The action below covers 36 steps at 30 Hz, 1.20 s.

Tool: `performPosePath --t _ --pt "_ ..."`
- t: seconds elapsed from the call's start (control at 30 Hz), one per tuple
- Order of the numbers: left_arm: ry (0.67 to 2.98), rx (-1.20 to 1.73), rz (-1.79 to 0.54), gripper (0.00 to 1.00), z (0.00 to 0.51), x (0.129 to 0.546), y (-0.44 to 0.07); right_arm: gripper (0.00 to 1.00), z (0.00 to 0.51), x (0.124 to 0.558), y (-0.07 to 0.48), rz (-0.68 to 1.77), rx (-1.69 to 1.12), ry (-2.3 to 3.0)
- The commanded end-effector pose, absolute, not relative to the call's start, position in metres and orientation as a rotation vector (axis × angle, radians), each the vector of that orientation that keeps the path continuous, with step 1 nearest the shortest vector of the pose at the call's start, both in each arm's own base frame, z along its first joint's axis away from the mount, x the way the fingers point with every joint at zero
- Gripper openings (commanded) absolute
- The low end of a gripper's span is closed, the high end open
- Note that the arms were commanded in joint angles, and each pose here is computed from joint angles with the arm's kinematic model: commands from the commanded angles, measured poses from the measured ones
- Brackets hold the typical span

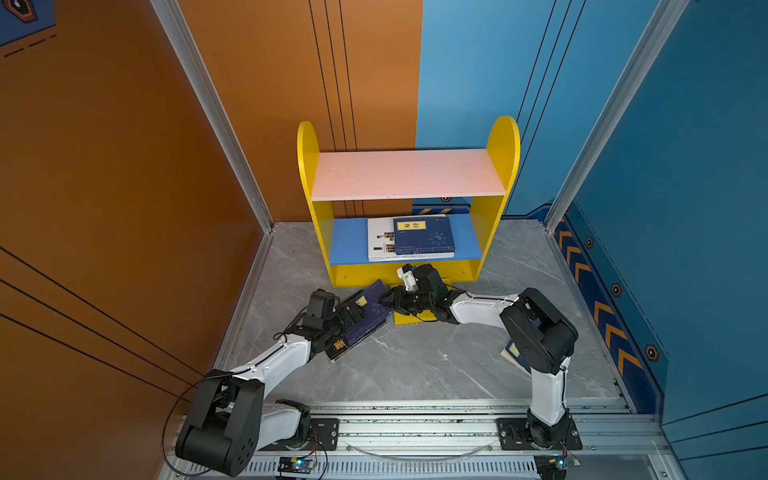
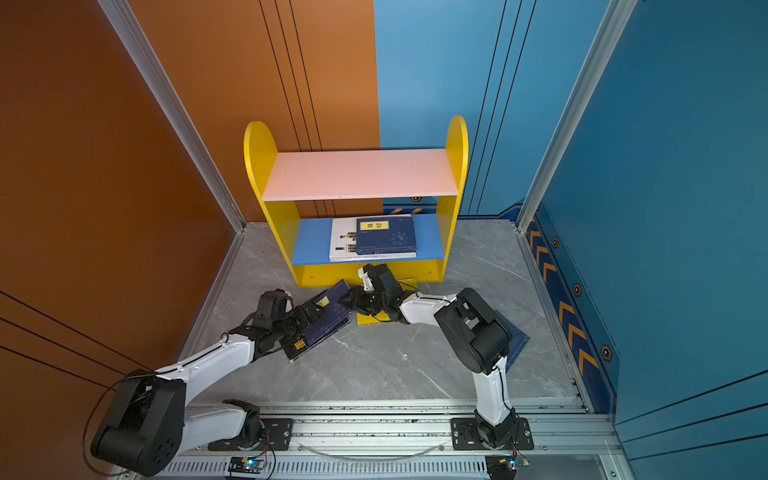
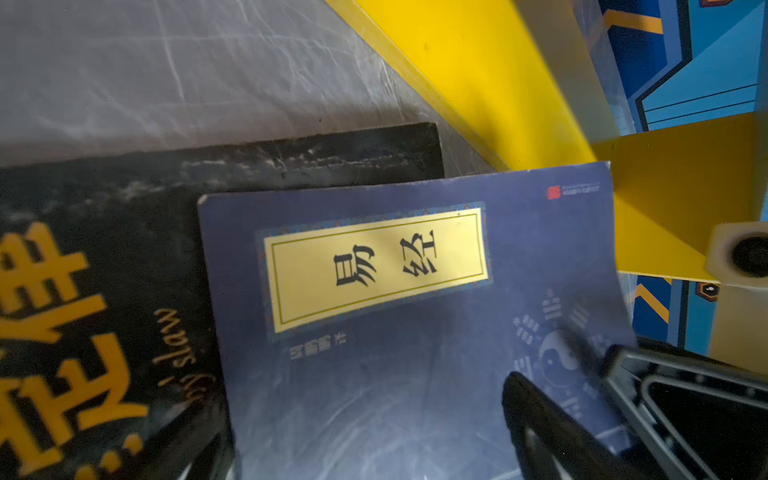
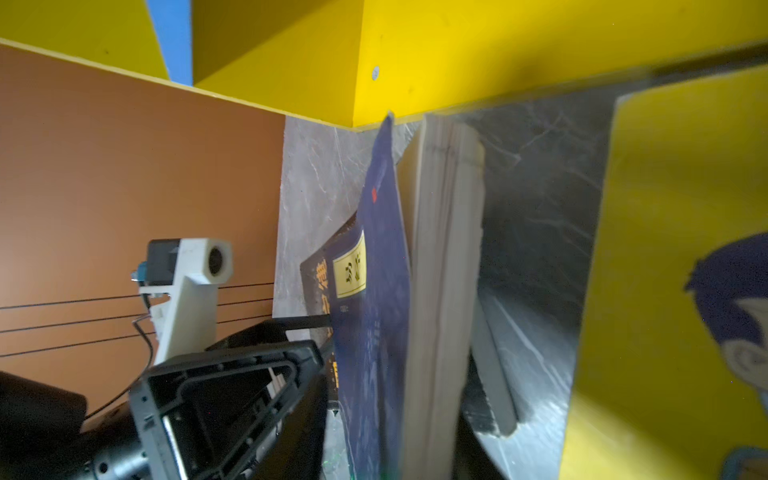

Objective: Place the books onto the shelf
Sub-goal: 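Grasp the dark blue book lying on the black book with both grippers, then lift the dark blue book with both grippers toward the blue shelf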

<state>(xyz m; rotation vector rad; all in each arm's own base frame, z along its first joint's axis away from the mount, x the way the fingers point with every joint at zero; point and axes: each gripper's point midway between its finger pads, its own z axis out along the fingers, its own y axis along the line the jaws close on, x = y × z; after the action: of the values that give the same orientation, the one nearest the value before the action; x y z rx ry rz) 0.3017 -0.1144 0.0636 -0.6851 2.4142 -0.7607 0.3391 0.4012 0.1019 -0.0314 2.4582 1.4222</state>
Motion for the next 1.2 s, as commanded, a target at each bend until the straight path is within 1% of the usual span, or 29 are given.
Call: performPosePath --t 0.0,0.07,0.17,0.43,0.47,0.63,0.77,0.9,0.97,1.07,1.17 --pt "2.468 -0.654 -0.794 0.98 0.063 0.295 -0.123 0.26 0.116 0.334 0.402 1.419 -0.067 2.429" --pt "2.463 -0.648 -0.781 0.98 0.067 0.295 -0.121 0.19 0.115 0.334 0.397 1.387 -0.080 2.436" --pt "2.454 -0.651 -0.760 0.99 0.072 0.294 -0.116 0.12 0.121 0.335 0.393 1.369 -0.094 2.433" --pt "2.357 -0.677 -0.756 1.00 0.109 0.297 -0.091 0.07 0.160 0.316 0.385 1.396 -0.185 2.412" --pt "2.357 -0.683 -0.745 1.00 0.112 0.295 -0.087 0.06 0.165 0.324 0.373 1.392 -0.155 2.403" --pt "2.277 -0.678 -0.751 0.99 0.144 0.296 -0.070 0.08 0.206 0.308 0.360 1.445 -0.204 2.349" --pt "2.160 -0.628 -0.859 0.98 0.190 0.303 -0.069 0.08 0.249 0.307 0.338 1.444 -0.173 2.270" --pt "2.076 -0.525 -0.879 0.98 0.237 0.303 -0.071 0.10 0.300 0.307 0.317 1.502 -0.146 2.127" --pt "2.037 -0.470 -0.911 0.98 0.256 0.303 -0.076 0.12 0.322 0.309 0.307 1.522 -0.129 2.050" --pt "1.940 -0.361 -1.060 0.98 0.289 0.307 -0.094 0.12 0.343 0.318 0.290 1.539 -0.073 1.960" --pt "1.871 -0.285 -1.217 0.98 0.310 0.311 -0.115 0.12 0.362 0.334 0.272 1.570 0.008 1.835"
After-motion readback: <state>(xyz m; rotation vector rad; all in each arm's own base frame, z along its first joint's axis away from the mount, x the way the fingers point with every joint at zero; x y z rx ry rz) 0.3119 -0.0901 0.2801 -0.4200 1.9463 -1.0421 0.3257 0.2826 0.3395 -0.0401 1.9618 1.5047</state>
